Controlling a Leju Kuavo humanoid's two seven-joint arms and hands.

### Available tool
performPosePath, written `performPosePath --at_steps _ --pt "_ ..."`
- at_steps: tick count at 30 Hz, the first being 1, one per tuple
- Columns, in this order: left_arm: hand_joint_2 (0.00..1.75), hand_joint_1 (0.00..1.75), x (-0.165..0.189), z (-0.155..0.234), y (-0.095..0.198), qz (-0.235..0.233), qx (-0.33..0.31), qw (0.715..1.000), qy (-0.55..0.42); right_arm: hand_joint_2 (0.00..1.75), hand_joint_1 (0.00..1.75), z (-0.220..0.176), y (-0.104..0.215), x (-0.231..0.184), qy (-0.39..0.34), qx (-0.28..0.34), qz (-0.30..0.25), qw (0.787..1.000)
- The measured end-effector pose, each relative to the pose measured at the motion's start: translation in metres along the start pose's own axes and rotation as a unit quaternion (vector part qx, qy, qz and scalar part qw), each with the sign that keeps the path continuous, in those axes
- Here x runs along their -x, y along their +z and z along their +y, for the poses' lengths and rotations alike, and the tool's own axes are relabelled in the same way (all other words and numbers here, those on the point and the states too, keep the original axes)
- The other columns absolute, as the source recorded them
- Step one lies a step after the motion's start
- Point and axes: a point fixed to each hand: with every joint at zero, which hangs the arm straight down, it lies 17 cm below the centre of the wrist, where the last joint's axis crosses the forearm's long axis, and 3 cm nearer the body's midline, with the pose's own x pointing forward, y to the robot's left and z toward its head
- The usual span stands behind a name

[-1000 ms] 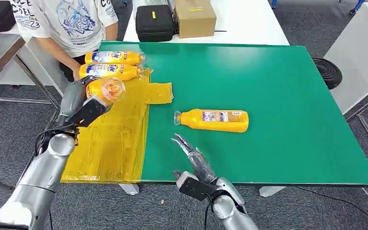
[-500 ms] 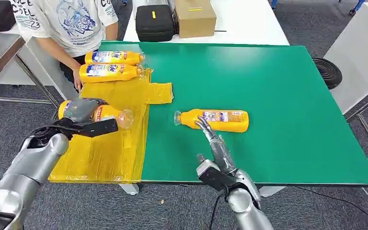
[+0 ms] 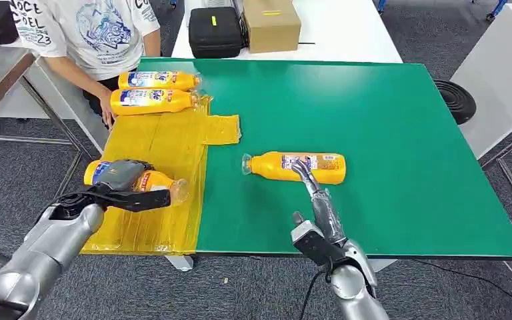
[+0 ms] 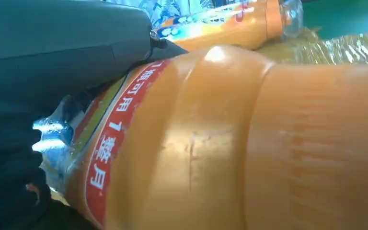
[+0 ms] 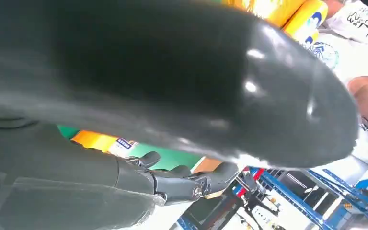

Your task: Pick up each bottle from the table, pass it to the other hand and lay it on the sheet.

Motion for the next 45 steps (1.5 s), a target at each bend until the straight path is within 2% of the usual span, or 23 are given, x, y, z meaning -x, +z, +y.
performPosePath --at_steps 10,17,18,20,22,24,26,27,28,29,30,31,32,34,45 --pt "1.75 1.75 -0.014 -0.015 -0.007 -0.006 0.023 1.000 -0.004 0.00 0.00 -0.003 0.007 0.005 -0.001 0.008 0.011 1.000" --pt "1.75 1.73 -0.019 -0.022 -0.007 -0.034 0.078 0.996 -0.004 0.00 0.00 -0.001 0.007 0.005 -0.004 0.007 0.011 1.000" --pt "1.75 1.57 -0.019 -0.023 -0.007 -0.037 0.088 0.995 -0.004 0.00 0.00 -0.001 0.007 0.005 -0.004 0.007 0.011 1.000" --pt "1.75 1.54 -0.018 -0.025 -0.006 -0.042 0.102 0.994 -0.006 0.00 0.00 -0.001 0.006 0.004 -0.005 0.007 0.011 1.000" --pt "1.75 1.33 -0.017 -0.026 -0.005 -0.046 0.116 0.992 -0.009 0.00 0.00 -0.001 0.006 0.004 -0.005 0.007 0.011 1.000" --pt "1.75 1.36 -0.016 -0.028 -0.003 -0.049 0.129 0.990 -0.013 0.00 0.00 0.000 0.006 0.004 -0.007 0.007 0.011 1.000" --pt "1.75 1.31 -0.013 -0.031 0.000 -0.051 0.142 0.988 -0.015 0.00 0.00 0.001 0.006 0.004 -0.009 0.006 0.009 1.000" --pt "1.75 1.19 -0.011 -0.033 0.001 -0.052 0.148 0.987 -0.016 0.00 0.00 0.002 0.007 0.004 -0.010 0.004 0.008 1.000" --pt "1.75 0.59 -0.009 -0.034 0.003 -0.053 0.153 0.987 -0.016 0.00 0.00 0.003 0.007 0.003 -0.011 0.003 0.006 1.000" --pt "1.75 0.54 -0.008 -0.035 0.004 -0.053 0.155 0.986 -0.017 0.00 0.00 0.004 0.007 0.003 -0.012 0.002 0.006 1.000" --pt "1.75 0.37 -0.006 -0.035 0.005 -0.053 0.156 0.986 -0.017 0.00 0.00 0.004 0.008 0.004 -0.013 0.001 0.006 1.000" --pt "1.75 0.12 -0.004 -0.037 0.006 -0.052 0.158 0.986 -0.017 0.00 0.00 0.005 0.008 0.004 -0.014 0.000 0.006 1.000" --pt "1.75 0.12 -0.002 -0.040 0.008 -0.051 0.161 0.985 -0.018 0.00 0.00 0.006 0.008 0.005 -0.015 -0.001 0.007 1.000" --pt "1.75 0.00 0.001 -0.046 0.011 -0.049 0.163 0.985 -0.015 0.00 0.00 0.007 0.009 0.006 -0.016 -0.002 0.007 1.000" --pt "1.75 0.00 0.005 -0.053 0.013 -0.041 0.160 0.986 -0.014 0.00 0.00 0.009 0.006 0.011 -0.019 -0.005 0.008 1.000"
